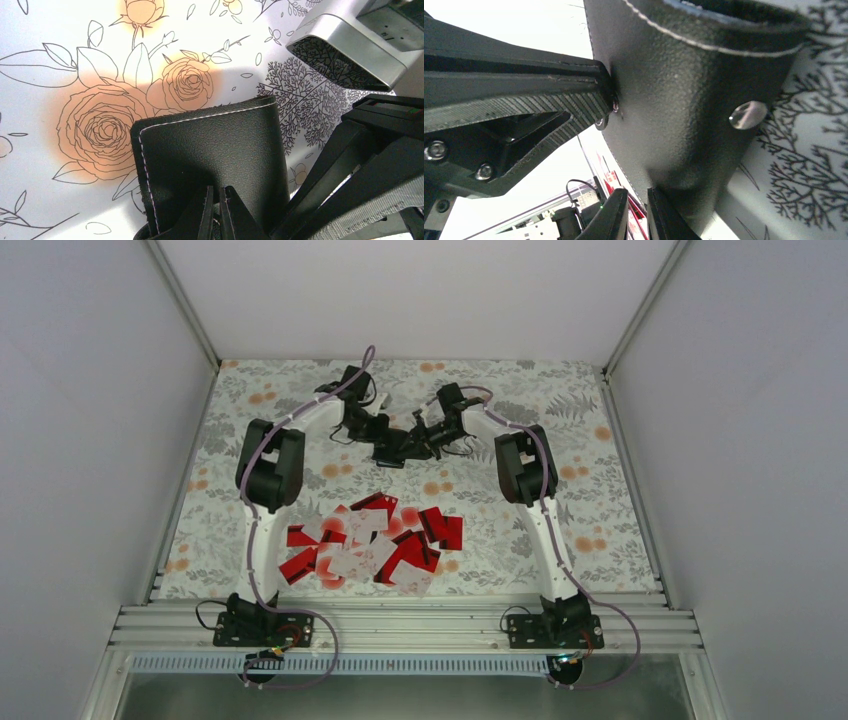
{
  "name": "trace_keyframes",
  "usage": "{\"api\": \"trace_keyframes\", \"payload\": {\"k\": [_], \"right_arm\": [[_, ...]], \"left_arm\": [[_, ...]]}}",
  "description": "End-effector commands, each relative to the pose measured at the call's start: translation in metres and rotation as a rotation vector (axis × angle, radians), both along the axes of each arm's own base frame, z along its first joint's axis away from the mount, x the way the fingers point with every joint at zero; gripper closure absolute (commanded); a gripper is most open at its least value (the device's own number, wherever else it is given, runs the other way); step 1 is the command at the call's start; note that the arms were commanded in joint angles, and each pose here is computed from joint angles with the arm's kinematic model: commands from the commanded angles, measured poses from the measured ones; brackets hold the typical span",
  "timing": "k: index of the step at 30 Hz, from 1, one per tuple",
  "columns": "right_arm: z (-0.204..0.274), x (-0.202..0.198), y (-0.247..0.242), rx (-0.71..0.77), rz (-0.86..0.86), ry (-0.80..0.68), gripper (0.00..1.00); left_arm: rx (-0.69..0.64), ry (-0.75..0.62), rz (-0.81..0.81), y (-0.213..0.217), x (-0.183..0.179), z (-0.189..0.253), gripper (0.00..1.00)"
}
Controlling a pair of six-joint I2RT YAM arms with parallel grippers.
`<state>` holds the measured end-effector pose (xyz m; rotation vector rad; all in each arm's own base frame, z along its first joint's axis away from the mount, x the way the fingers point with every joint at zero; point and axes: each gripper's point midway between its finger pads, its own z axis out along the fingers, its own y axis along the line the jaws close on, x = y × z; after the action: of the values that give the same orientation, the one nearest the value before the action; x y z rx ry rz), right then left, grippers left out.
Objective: Put the credit cards into the card holder
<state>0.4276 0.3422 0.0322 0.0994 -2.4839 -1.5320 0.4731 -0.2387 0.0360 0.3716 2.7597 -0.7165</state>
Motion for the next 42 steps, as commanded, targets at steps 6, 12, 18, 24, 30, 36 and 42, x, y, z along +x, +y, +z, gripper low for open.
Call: {"api": "trace_keyframes", "payload": {"k": [6,12,18,24,30,36,42], "right_arm": [[-0.024,0.014,-0.010,-0.126,-0.039,-0.065,0.85],[-0.016,0.018,-0.009,-0.115,-0.039,-0.091,0.84],[0.022,0.032,-0.006,-0.089,-0.029,-0.229,0.77],[0.098,0.051,-0.010,-0.093,-0.047,-0.499,0.47],[0.182,0.061,-0.031,-0.180,-0.125,-0.793,0.18],[0.263,0.061,-0.067,-0.287,-0.276,-1.081,0.06],[0.325,0.041,-0.138,-0.428,-0.645,-1.369,0.01]], "left_arm": [[0.058,0.042,0.039,0.012,-0.014,-0.040,0.93],[0.097,0.004,0.081,0.010,-0.008,-0.044,0.93],[0.094,-0.079,0.105,0.004,-0.001,-0.020,0.92],[0.058,-0.232,0.137,0.005,0.014,0.064,0.66],[0.078,-0.431,0.180,0.023,0.025,0.167,0.27],[0.141,-0.651,0.298,0.081,0.010,0.240,0.00],[0.277,-0.803,0.413,0.148,-0.016,0.263,0.00]]}}
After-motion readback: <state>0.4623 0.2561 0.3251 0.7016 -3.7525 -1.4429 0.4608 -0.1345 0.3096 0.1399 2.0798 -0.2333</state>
